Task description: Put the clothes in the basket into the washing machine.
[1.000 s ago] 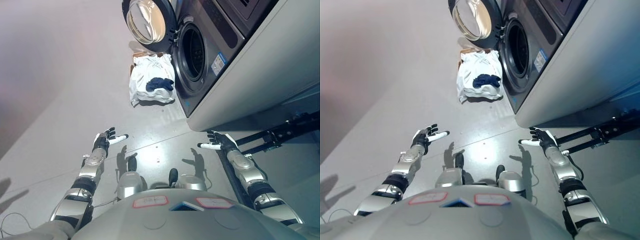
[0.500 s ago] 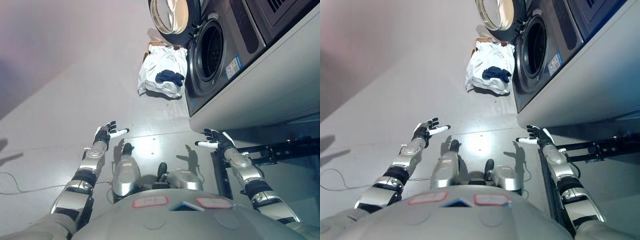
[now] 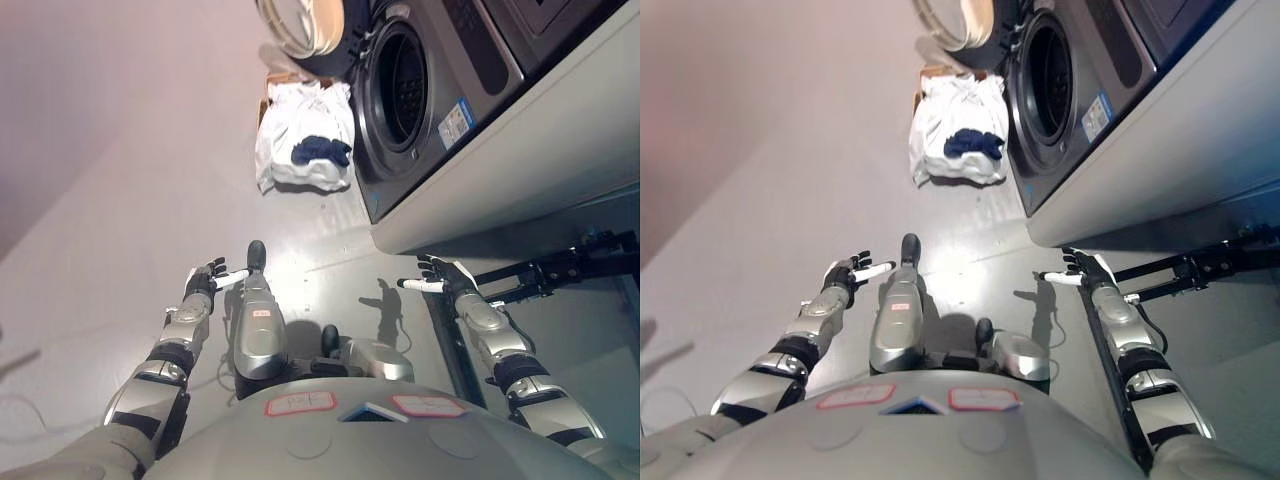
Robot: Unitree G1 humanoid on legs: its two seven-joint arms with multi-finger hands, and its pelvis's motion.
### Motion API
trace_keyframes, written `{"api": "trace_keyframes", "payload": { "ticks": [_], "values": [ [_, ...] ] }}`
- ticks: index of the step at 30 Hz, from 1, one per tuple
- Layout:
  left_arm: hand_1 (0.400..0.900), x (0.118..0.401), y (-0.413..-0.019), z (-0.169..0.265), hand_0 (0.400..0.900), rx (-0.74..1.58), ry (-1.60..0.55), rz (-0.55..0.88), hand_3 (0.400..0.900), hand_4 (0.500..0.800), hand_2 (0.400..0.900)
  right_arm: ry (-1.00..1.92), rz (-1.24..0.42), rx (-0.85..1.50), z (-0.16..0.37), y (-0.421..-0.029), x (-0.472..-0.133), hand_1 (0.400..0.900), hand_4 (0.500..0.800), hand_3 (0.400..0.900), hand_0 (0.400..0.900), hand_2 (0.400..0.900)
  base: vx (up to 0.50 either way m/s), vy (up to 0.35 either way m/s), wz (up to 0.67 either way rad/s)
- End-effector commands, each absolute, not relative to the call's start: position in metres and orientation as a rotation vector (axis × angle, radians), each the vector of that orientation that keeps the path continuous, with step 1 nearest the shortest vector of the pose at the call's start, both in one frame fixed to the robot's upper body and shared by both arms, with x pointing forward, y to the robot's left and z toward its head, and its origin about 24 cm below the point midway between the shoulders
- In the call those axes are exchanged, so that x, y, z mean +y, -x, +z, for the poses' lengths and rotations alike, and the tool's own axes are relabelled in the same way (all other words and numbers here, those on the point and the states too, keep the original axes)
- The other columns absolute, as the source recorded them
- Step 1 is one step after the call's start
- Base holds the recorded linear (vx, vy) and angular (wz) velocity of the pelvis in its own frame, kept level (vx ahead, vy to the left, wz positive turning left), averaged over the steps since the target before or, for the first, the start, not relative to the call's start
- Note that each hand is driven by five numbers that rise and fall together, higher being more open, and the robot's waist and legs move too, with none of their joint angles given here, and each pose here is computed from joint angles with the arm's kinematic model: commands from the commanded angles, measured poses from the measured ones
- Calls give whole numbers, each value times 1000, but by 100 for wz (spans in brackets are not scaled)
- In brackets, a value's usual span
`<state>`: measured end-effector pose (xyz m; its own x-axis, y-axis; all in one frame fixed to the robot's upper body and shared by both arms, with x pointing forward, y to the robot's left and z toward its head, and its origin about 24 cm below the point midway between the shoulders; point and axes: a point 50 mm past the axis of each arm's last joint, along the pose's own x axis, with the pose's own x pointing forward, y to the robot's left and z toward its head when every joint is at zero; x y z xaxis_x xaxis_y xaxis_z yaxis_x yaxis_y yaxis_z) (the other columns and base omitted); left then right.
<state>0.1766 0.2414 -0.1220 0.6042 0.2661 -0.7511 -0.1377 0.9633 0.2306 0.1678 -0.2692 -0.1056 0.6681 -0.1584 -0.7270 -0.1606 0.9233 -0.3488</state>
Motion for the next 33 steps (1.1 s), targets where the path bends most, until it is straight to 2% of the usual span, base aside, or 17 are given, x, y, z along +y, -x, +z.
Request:
{"api": "trace_keyframes", "payload": {
  "ticks": [1,8,15,21,27,33],
  "values": [
    [900,258,-217,-84,900,642,-145,317,900,800,900,422,-4,663,-81,-206,-265,900,800,900,900,900,304,350,-17],
    [900,268,-245,-54,900,498,-184,324,900,800,900,397,20,587,-70,-232,-247,900,800,900,900,900,295,300,-30],
    [900,272,-255,-49,900,495,-215,329,900,800,900,396,37,534,-61,-248,-237,900,800,900,900,900,224,273,6],
    [900,271,-253,-53,900,513,-203,326,900,800,900,393,34,563,-67,-236,-242,900,800,900,900,900,297,288,22],
    [900,263,-253,-59,900,535,-202,303,900,800,900,337,-61,622,-79,-204,-261,900,800,900,900,900,352,-32,84],
    [900,262,-240,-70,900,579,-207,287,900,800,900,329,-79,652,-83,-198,-265,900,800,900,900,900,223,-24,34]
  ]
}}
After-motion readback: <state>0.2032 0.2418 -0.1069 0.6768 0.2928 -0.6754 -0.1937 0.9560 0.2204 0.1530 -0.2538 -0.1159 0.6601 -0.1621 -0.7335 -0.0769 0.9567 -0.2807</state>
